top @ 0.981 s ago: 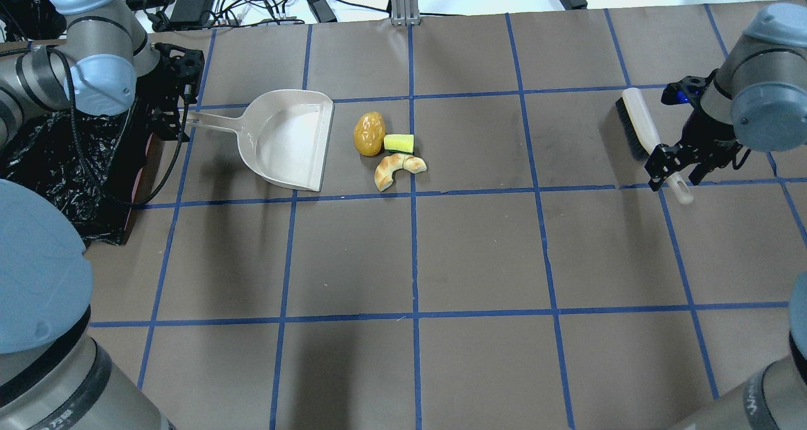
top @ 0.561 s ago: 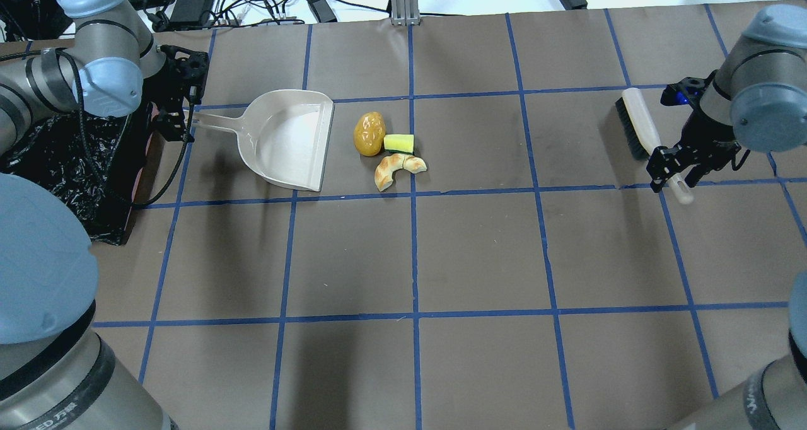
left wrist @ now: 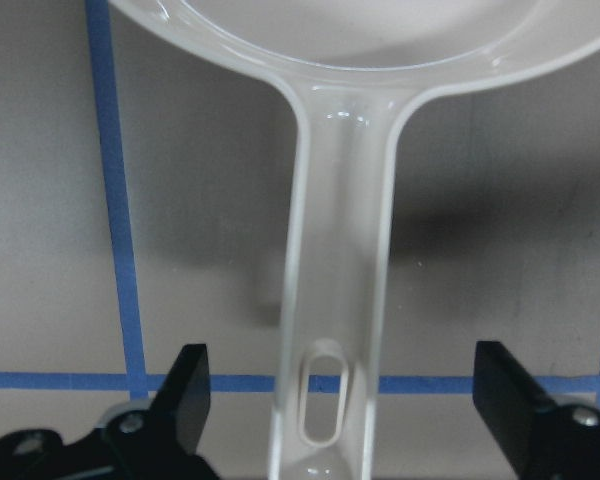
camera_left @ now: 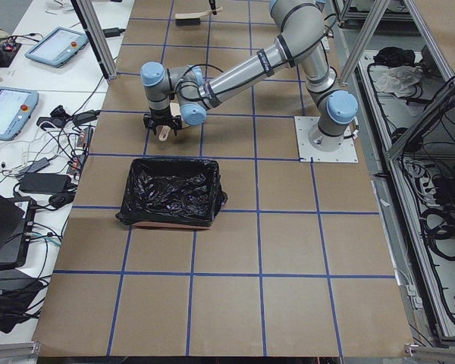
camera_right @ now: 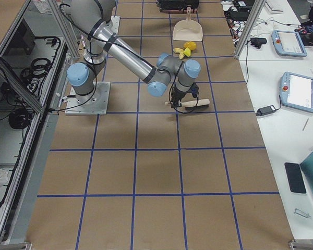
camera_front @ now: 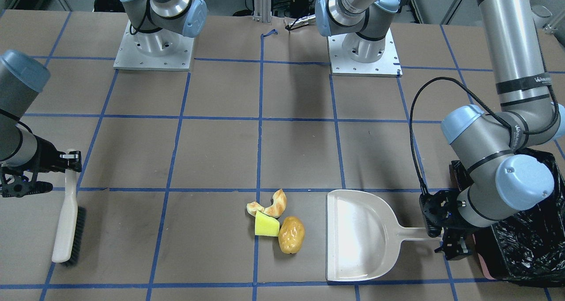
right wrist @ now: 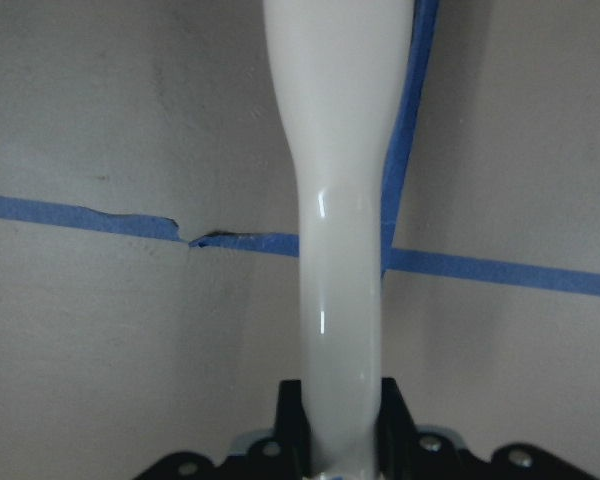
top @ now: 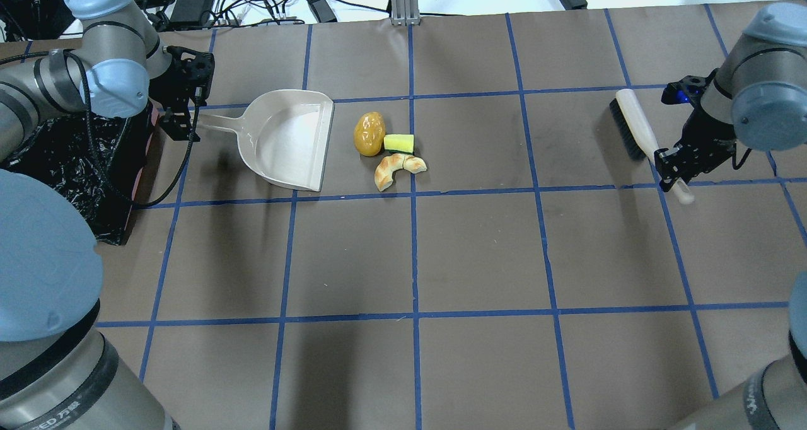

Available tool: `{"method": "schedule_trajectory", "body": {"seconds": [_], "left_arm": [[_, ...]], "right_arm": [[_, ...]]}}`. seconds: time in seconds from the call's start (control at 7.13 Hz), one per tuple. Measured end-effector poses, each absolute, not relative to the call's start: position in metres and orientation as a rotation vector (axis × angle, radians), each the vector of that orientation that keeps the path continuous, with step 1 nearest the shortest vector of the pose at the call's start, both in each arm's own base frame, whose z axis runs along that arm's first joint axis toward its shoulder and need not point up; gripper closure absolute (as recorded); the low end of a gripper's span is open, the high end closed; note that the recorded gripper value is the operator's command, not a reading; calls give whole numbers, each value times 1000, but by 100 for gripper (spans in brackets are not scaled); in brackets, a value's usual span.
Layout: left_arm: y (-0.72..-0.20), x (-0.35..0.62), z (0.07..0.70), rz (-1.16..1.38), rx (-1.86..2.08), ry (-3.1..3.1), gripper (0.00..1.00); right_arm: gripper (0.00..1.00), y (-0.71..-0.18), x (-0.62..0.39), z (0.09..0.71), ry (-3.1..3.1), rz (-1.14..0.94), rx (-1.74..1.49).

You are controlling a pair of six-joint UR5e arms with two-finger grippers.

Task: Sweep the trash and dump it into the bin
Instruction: 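Lift the brush with the right gripper while the left gripper holds the dustpan, then move the brush with the right gripper behind the bread roll and potato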

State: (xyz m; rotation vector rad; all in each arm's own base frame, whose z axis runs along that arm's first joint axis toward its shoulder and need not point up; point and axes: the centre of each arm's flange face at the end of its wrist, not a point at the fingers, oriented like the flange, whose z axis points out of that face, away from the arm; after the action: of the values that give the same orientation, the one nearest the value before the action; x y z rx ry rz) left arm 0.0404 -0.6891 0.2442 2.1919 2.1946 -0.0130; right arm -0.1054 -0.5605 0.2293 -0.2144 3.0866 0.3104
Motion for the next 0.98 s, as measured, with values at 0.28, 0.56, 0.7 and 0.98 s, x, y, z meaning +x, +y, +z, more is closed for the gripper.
{"method": "schedule_trajectory", "body": {"seconds": [0.28,0.56,0.7,0.98], "left_arm": [[-690,36,244,-32,2201,2194,23],[-689,35,244,-38,2204,2196,37],[-689,35,244,-38,2205,2196,45],[-689,35,244,-38,2206,2194,65]], "right_arm": [[100,-562,-104,232,3089,306,-218],[100,-569,-91,243,3098,288,-152],[100,-574,-69,248,3104,283,-86],[100,-579,-1,258,3094,247,72]]}}
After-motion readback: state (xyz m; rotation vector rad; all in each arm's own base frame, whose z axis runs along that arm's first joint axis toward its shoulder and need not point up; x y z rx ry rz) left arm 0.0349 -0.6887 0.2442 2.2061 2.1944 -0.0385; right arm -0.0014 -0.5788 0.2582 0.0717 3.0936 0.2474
